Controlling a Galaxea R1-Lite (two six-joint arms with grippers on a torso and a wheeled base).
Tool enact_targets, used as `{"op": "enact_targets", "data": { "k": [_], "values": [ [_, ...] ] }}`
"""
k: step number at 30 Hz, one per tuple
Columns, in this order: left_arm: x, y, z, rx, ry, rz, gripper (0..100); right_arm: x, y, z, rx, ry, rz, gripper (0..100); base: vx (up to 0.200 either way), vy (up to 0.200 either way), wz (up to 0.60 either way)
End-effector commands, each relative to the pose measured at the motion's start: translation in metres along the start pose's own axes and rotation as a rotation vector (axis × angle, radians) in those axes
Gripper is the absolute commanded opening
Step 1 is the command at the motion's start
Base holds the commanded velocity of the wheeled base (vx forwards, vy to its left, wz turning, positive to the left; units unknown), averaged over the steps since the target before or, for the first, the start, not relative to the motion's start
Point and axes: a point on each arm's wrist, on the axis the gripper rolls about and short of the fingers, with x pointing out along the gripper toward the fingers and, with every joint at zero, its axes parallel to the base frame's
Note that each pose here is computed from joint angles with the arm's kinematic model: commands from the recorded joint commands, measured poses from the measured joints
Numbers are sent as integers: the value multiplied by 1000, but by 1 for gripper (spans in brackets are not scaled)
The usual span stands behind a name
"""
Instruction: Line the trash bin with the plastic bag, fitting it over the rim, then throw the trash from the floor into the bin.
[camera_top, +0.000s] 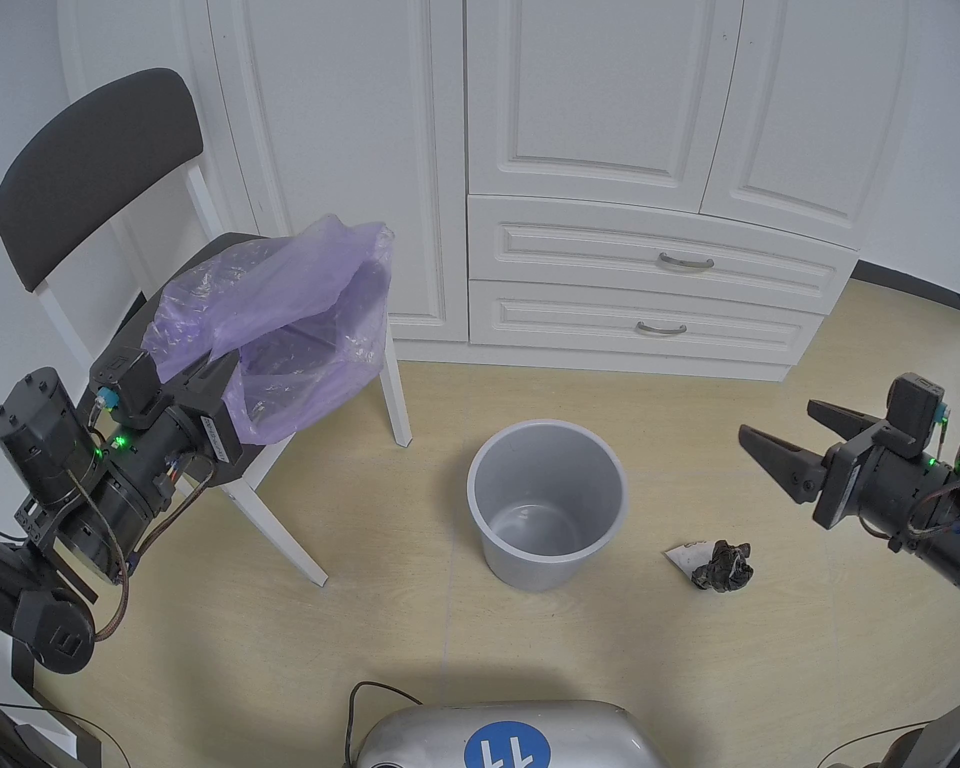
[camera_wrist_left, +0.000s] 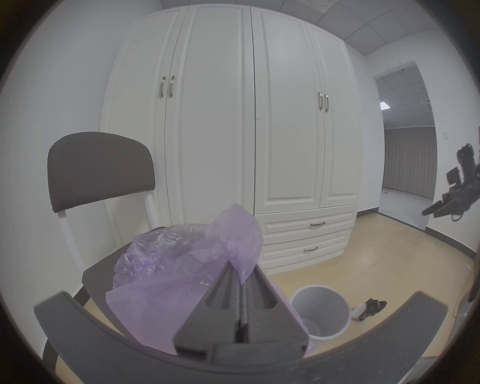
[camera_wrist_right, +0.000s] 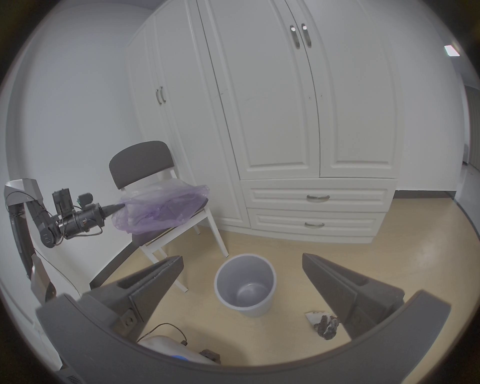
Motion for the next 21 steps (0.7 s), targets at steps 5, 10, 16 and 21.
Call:
{"op": "enact_targets", "data": {
  "k": [5, 10, 16, 21],
  "values": [
    [-22, -15, 16, -20, -60, -94, 0, 26, 19, -22, -14, 59, 16, 100, 0, 0, 0],
    [-28, -21, 22, -28, -84, -128, 0, 27, 22, -23, -15, 62, 19, 100, 0, 0, 0],
    [-36, -29, 26, -35, -100, -171, 0, 31, 27, -24, 24, 69, 35, 100, 0, 0, 0],
    [-39, -31, 26, -36, -101, -182, 0, 34, 27, -26, 30, 78, 32, 100, 0, 0, 0]
  ]
}}
